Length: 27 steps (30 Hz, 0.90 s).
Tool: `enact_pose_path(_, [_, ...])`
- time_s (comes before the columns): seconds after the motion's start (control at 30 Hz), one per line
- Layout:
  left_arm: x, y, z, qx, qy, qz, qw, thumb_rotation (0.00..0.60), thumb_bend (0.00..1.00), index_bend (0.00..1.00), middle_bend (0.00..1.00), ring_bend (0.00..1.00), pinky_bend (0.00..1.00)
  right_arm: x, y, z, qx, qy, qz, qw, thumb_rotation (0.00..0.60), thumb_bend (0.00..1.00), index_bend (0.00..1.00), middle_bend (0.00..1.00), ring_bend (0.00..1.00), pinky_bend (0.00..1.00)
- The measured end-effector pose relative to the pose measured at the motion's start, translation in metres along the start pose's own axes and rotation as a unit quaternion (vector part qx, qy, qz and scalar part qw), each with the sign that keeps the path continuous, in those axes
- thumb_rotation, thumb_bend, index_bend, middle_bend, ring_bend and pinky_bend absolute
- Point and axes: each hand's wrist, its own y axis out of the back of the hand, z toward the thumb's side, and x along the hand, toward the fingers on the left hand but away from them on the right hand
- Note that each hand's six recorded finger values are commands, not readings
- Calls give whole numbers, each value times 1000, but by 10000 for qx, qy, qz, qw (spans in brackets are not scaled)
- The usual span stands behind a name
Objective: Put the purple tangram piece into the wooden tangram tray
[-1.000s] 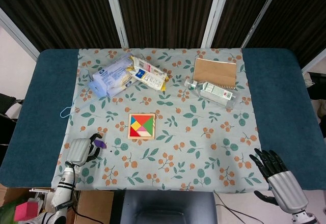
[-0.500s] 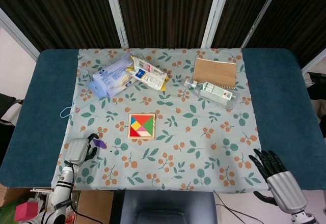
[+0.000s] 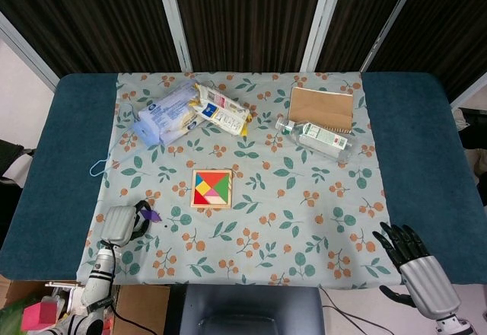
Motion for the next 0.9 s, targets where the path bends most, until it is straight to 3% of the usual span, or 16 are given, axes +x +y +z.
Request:
enact_pose_path(0.17, [1,6,5,-147,54,169,9997,600,373,650,1000,1000,1000,0,-1,1,6,13,10,10000,600,161,0,0,0,0])
enact_pose_path(0.37, [2,16,31,-503,82,259,9984,600,373,649,1000,1000,1000,-1,-1,2,-22,35,30,10000,600,160,0,0,0,0])
enact_pose_path(0.5, [5,27,63,-636,83,294,9975,600,373,650,1000,1000,1000,-1,0,1,-65,47,33,10000,600,160,0,0,0,0])
enact_pose_path(0.7, [19,39,110,-460,130,240,9986,600,374,647,1000,1000,1000,0,4,-3,-176,66,37,9998,600,160,0,0,0,0])
enact_pose_path(0.9, [38,36,167,-348,149,93,9992,600,374,646,1000,1000,1000,3,8,-7,-279,117,30,9995,600,160,0,0,0,0])
